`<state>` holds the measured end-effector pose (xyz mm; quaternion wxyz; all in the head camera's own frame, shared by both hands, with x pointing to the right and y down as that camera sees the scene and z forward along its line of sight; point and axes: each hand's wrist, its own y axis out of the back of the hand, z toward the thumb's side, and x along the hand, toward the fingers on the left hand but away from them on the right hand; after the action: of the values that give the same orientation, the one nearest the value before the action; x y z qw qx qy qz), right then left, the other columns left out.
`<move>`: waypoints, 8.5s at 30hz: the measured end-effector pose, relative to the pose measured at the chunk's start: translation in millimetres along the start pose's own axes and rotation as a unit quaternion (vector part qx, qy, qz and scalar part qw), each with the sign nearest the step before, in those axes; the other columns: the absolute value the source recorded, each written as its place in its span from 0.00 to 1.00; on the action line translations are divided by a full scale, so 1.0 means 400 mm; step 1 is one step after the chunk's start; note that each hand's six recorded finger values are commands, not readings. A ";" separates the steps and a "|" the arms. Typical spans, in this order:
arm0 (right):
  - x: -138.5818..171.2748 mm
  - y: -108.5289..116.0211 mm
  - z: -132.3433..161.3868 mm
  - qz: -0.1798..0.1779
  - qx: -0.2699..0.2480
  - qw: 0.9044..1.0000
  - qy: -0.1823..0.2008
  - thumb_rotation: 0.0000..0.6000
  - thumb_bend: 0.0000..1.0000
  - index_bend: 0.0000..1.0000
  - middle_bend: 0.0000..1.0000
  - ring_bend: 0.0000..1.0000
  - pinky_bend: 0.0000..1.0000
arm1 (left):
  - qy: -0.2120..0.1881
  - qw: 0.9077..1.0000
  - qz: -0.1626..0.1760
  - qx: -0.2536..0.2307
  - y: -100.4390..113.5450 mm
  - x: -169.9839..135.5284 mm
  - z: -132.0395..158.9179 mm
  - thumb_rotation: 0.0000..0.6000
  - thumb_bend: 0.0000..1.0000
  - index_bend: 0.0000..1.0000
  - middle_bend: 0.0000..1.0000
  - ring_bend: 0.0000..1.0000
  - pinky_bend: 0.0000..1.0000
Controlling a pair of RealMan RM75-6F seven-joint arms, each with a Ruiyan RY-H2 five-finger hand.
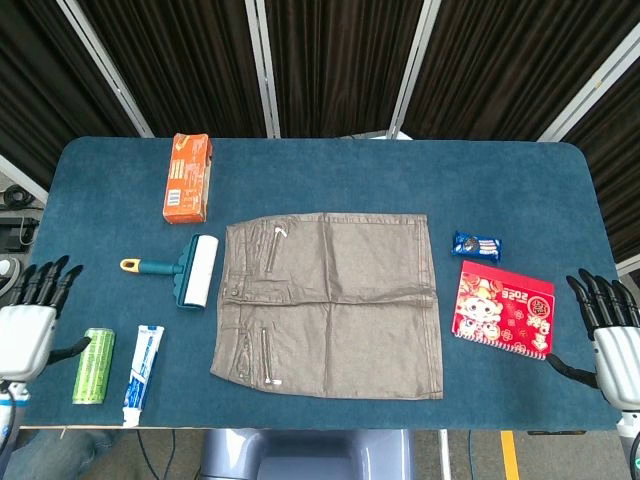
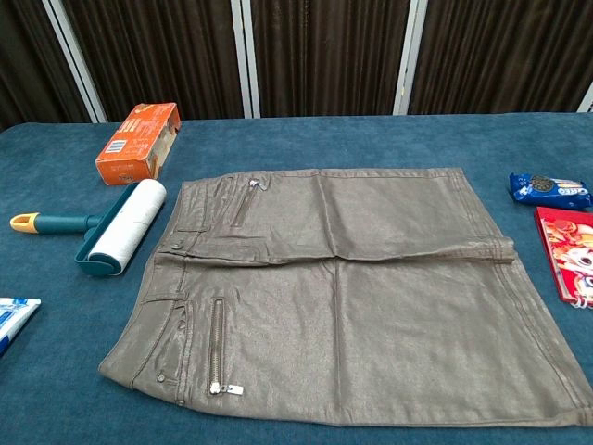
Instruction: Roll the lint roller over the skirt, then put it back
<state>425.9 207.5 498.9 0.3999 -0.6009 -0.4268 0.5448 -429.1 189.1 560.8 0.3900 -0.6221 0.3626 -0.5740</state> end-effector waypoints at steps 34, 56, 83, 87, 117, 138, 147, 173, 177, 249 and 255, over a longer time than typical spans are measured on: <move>-0.043 -0.046 -0.056 0.035 0.030 0.997 -0.060 1.00 0.00 0.00 0.00 0.00 0.00 | 0.001 0.993 -0.113 0.016 -0.372 0.404 0.122 1.00 0.50 0.31 0.17 0.17 0.24; -0.044 -0.047 -0.065 0.039 0.027 0.997 -0.065 1.00 0.00 0.00 0.00 0.00 0.00 | -0.010 0.995 -0.098 0.029 -0.371 0.415 0.150 1.00 0.84 0.56 0.44 0.39 0.46; -0.046 -0.010 -0.103 0.026 -0.001 0.996 -0.088 1.00 0.00 0.00 0.00 0.00 0.00 | -0.172 0.962 -0.060 0.202 -0.173 0.474 0.414 1.00 0.94 0.61 0.47 0.41 0.49; -0.046 -0.007 -0.117 0.025 -0.004 0.995 -0.096 1.00 0.00 0.00 0.00 0.00 0.00 | -0.197 0.951 -0.069 0.228 -0.195 0.476 0.482 1.00 0.94 0.61 0.47 0.42 0.49; -0.041 0.005 -0.150 0.020 -0.007 0.993 -0.113 1.00 0.00 0.00 0.00 0.00 0.00 | -0.342 0.886 -0.043 0.311 -0.296 0.376 0.863 1.00 0.95 0.63 0.48 0.42 0.50; -0.038 0.015 -0.155 0.016 -0.012 0.993 -0.115 1.00 0.00 0.00 0.00 0.00 0.00 | -0.393 0.820 0.046 0.414 -0.267 0.308 0.991 1.00 0.96 0.66 0.50 0.44 0.51; -0.035 0.020 -0.153 0.013 -0.015 0.993 -0.113 1.00 0.00 0.00 0.00 0.00 0.00 | -0.380 0.799 0.049 0.464 -0.292 0.329 0.922 1.00 0.97 0.67 0.51 0.45 0.52; -0.037 0.012 -0.129 0.018 -0.010 0.995 -0.103 1.00 0.00 0.00 0.00 0.00 0.00 | -0.288 0.781 0.024 0.554 -0.247 0.468 0.575 1.00 0.97 0.68 0.52 0.45 0.52; -0.038 0.012 -0.129 0.017 -0.011 0.995 -0.103 1.00 0.00 0.00 0.00 0.00 0.00 | -0.302 0.772 0.043 0.557 -0.244 0.456 0.605 1.00 0.97 0.68 0.52 0.45 0.52; -0.023 0.034 -0.131 0.011 -0.022 0.994 -0.102 1.00 0.00 0.00 0.00 0.00 0.00 | -0.175 0.810 0.008 0.559 -0.312 0.459 0.304 1.00 0.97 0.69 0.53 0.46 0.53; -0.023 0.033 -0.124 0.013 -0.022 0.995 -0.098 1.00 0.00 0.00 0.00 0.00 0.00 | -0.138 0.824 -0.022 0.548 -0.321 0.455 0.209 1.00 0.52 0.55 0.45 0.39 0.51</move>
<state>476.0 193.9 493.7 0.3354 -0.5587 -0.4683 0.5967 -331.0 87.0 751.9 0.6998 -0.3862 -0.0836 -0.5952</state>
